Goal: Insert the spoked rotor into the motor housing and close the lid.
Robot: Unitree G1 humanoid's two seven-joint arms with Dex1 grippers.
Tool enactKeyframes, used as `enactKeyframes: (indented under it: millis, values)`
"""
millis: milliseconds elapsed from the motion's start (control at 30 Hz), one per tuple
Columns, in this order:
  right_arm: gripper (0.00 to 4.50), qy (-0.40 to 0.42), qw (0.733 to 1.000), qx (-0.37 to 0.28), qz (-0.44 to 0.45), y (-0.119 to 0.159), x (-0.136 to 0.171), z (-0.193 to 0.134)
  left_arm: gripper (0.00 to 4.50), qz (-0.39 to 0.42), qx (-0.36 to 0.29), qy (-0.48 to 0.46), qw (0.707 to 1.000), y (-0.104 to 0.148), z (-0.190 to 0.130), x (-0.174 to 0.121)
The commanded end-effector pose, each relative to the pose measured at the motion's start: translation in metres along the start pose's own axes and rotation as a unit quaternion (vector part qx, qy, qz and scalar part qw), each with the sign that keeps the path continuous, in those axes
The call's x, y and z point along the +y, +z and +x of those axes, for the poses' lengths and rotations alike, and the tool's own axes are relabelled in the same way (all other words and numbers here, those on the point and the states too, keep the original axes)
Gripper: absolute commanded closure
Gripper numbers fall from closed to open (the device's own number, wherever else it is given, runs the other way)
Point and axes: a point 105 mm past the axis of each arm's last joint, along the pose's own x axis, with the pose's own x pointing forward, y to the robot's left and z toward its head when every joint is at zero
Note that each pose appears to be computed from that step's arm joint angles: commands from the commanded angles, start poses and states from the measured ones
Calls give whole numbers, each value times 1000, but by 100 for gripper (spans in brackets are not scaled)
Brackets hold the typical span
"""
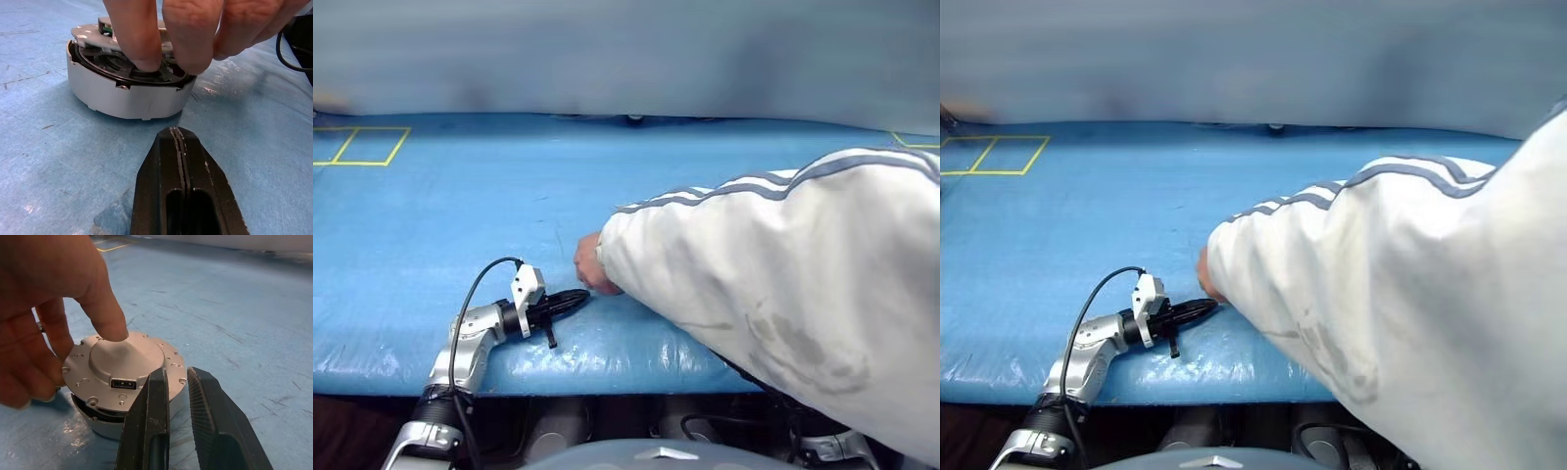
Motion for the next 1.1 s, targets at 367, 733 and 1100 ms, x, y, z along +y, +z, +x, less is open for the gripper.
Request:
enactKeyframes:
  millis: [367,733,1100]
  values:
    - [383,-55,998,-36,-12,21,-22,-16,448,15,-8,-3,1000,7,3,-1]
    - [383,-53,998,-21,-4,12,-18,-12,448,13,-10,0,1000,6,2,-1]
    - [383,-44,999,-19,-2,10,-13,-9,448,22,-21,12,999,10,2,3]
